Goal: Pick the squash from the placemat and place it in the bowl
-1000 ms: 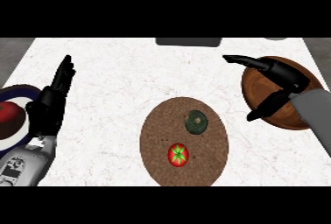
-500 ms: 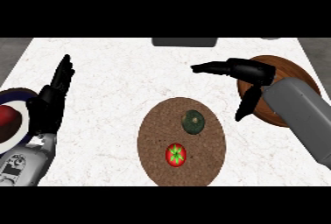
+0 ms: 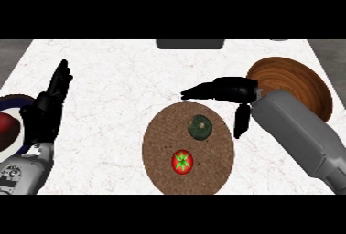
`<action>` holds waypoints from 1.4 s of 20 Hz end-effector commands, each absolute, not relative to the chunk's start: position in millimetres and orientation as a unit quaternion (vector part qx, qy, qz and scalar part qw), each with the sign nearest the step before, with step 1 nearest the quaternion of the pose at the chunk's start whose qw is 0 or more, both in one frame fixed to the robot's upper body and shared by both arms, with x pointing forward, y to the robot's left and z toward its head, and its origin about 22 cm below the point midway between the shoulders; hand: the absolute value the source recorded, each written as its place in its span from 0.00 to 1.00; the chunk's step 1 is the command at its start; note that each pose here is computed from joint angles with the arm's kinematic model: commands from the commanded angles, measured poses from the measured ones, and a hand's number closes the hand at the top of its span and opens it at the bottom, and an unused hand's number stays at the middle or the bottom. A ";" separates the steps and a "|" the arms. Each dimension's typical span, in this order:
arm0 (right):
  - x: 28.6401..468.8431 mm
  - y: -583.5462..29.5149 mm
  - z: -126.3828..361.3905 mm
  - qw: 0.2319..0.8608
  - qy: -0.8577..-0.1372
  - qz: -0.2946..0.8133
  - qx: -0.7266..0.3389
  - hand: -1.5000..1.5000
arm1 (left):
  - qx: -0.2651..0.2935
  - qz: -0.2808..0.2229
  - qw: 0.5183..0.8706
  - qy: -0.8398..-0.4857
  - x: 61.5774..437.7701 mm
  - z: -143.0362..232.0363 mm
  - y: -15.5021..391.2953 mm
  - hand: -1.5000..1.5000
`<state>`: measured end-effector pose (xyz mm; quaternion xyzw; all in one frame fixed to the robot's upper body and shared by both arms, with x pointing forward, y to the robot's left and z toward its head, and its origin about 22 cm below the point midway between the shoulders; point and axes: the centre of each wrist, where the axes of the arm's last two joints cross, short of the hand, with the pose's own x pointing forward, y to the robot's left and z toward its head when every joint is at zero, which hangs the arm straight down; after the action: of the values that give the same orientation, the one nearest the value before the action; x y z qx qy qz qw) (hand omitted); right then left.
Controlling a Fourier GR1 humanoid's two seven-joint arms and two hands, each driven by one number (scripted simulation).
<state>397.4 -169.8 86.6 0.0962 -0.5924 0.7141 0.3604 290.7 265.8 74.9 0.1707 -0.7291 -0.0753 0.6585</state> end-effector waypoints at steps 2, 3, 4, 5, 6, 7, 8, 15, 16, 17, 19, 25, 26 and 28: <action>389.0 -133.7 65.9 0.353 -0.537 0.763 0.065 0.00 | 0.170 -0.077 0.659 -0.729 299.8 66.2 257.9 0.50; 389.2 -157.4 64.3 0.356 -0.540 0.761 0.053 0.00 | 0.169 -0.079 0.661 -0.726 286.6 77.0 271.0 0.50; 381.9 -144.3 62.2 0.364 -0.535 0.760 0.054 0.00 | 0.172 -0.074 0.662 -0.726 291.8 72.0 273.6 0.50; 392.3 -153.2 51.5 0.372 -0.530 0.760 0.054 0.00 | 0.177 -0.078 0.657 -0.729 295.3 78.3 266.9 0.50; 393.8 -153.0 57.6 0.364 -0.534 0.761 0.059 0.00 | 0.179 -0.083 0.658 -0.727 293.2 74.1 264.5 0.50; 388.1 -154.6 36.5 0.370 -0.524 0.765 0.051 0.00 | 0.174 -0.072 0.653 -0.734 291.3 83.7 268.9 0.50; 392.1 -124.9 34.2 0.369 -0.528 0.763 0.056 0.00 | 0.166 -0.076 0.658 -0.730 287.3 86.4 256.4 0.50; 389.5 -122.2 19.1 0.373 -0.535 0.755 0.062 0.00 | 0.168 -0.078 0.657 -0.730 294.1 60.8 265.8 0.50; 394.4 -139.5 16.0 0.384 -0.528 0.755 0.059 0.00 | 0.172 -0.075 0.660 -0.727 287.1 71.5 256.2 0.50; 398.8 -122.7 21.1 0.370 -0.533 0.758 0.068 0.00 | 0.169 -0.080 0.659 -0.728 285.8 73.5 271.8 0.50; 380.8 -113.9 -3.1 0.362 -0.533 0.763 0.060 0.00 | 0.164 -0.076 0.659 -0.730 285.3 87.0 261.1 0.50; 381.8 -130.6 -17.7 0.322 -0.519 0.788 0.071 1.00 | 0.171 -0.082 0.657 -0.730 288.8 75.2 261.3 0.50; 388.5 -109.6 -9.7 0.306 -0.542 0.781 0.055 1.00 | 0.172 -0.073 0.653 -0.734 281.9 72.0 253.4 0.50; 370.9 -125.6 -29.3 0.305 -0.548 0.777 0.056 1.00 | 0.168 -0.079 0.660 -0.728 284.4 75.2 276.2 0.50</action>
<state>386.9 -120.1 -6.3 0.0570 -0.5394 0.7743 0.3260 286.4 265.1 76.7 0.1690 -0.7296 -0.0776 0.6581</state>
